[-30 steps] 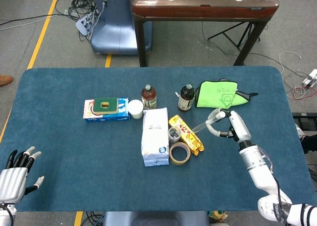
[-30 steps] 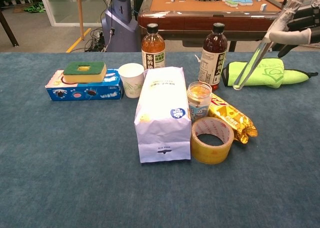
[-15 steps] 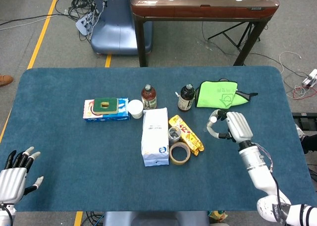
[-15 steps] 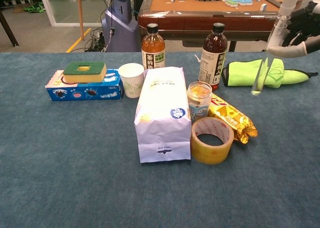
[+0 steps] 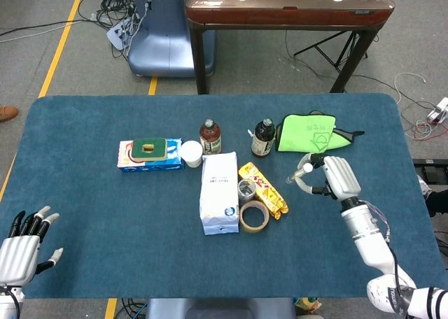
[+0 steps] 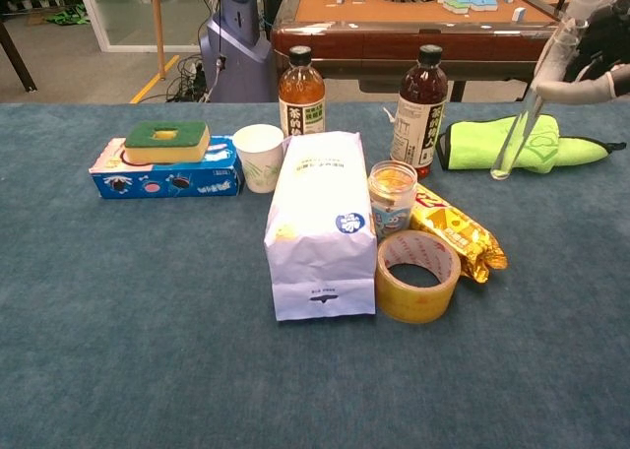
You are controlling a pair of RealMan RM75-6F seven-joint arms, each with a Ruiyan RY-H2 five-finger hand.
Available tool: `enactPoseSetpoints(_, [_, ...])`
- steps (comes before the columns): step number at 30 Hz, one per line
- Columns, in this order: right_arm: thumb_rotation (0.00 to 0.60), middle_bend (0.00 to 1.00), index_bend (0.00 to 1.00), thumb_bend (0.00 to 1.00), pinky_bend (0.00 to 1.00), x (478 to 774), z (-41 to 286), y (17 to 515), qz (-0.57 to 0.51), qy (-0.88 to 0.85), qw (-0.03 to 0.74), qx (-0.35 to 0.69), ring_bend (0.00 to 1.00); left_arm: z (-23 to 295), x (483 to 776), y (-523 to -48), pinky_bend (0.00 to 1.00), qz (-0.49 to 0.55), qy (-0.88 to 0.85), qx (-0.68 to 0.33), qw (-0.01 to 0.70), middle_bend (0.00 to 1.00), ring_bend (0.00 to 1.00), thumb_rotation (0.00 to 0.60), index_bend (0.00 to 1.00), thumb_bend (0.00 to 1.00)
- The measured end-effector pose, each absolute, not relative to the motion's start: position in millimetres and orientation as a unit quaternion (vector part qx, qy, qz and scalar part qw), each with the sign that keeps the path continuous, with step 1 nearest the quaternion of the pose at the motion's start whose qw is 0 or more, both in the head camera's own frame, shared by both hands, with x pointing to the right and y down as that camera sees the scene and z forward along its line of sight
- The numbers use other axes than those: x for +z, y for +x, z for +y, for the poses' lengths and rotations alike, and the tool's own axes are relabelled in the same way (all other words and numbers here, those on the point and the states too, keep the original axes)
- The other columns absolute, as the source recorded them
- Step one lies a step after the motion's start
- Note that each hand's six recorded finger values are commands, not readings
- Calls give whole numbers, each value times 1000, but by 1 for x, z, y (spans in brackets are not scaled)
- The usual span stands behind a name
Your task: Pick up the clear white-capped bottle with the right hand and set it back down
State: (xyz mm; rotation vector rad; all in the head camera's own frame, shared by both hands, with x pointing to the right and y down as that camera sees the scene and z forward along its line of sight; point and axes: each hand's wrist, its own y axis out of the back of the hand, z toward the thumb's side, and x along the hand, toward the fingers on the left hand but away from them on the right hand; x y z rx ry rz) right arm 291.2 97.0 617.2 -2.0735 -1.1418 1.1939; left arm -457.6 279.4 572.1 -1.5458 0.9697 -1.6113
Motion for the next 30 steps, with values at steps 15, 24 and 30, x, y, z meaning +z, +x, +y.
enactPoseSetpoints(15, [600,529,666,549,407,616,99,284,-418,-781,197,420,425,281,572,-459,4,374,-595,-622,345,96,109,600,194,267])
enactPoseSetpoints(24, [600,529,666,549,407,616,102,281,-437,-791,158,399,425,279,574,-456,4,371,-598,-620,346,96,109,600,194,267])
enactPoseSetpoints(30, [600,529,666,550,407,615,100,262,-463,-811,88,346,425,279,572,-457,4,373,-597,-620,347,96,109,600,194,267])
